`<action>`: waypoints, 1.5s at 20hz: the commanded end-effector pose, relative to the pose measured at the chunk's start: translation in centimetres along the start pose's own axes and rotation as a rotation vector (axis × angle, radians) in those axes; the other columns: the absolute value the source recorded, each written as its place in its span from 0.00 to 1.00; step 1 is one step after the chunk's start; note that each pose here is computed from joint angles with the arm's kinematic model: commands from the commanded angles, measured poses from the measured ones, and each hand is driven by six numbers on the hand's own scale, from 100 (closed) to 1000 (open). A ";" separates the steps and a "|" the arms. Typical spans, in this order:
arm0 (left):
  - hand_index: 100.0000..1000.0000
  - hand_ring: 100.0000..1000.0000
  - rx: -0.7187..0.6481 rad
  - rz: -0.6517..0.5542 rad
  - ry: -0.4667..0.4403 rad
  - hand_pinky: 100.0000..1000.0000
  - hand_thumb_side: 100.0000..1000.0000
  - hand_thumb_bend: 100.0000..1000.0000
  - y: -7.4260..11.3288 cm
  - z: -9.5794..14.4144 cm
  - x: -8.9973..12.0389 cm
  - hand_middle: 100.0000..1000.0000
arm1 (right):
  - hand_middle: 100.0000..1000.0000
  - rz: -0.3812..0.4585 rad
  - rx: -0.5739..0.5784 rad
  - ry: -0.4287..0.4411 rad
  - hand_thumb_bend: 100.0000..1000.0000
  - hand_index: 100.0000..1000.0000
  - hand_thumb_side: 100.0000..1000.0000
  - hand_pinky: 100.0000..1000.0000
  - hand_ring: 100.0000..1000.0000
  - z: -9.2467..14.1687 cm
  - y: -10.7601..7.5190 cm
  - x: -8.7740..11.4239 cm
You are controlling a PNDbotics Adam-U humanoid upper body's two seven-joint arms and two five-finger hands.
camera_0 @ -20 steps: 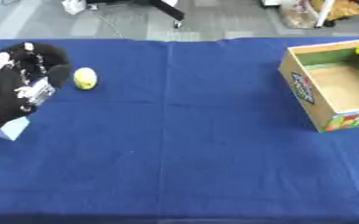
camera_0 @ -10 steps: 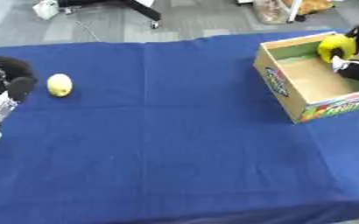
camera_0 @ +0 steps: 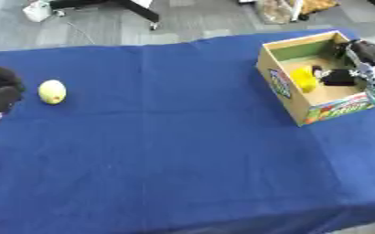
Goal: Pick up the objects with one hand, pass them to the other hand, and then place them into the box on the other side of the table.
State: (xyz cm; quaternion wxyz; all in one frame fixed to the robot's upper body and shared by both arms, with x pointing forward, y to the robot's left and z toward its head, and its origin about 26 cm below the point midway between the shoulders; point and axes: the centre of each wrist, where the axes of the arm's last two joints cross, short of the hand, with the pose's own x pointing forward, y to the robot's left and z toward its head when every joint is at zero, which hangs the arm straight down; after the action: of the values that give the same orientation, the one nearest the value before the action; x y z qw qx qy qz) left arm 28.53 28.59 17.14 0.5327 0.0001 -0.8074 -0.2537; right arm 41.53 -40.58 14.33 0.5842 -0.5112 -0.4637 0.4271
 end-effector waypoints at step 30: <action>0.72 0.66 0.151 -0.444 0.123 0.72 0.37 0.42 6.4 1.5 1.1 0.60 | 0.49 -0.413 -0.656 -0.457 0.00 0.72 0.21 0.77 0.50 5.9 -0.1 0.8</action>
State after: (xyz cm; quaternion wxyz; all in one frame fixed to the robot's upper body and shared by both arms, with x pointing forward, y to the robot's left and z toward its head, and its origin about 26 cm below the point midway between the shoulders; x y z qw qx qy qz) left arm 28.54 33.51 18.86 0.5237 0.1920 -0.7809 -0.2813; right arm 36.19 -39.79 11.83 0.4032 -0.4724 -0.7393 0.2604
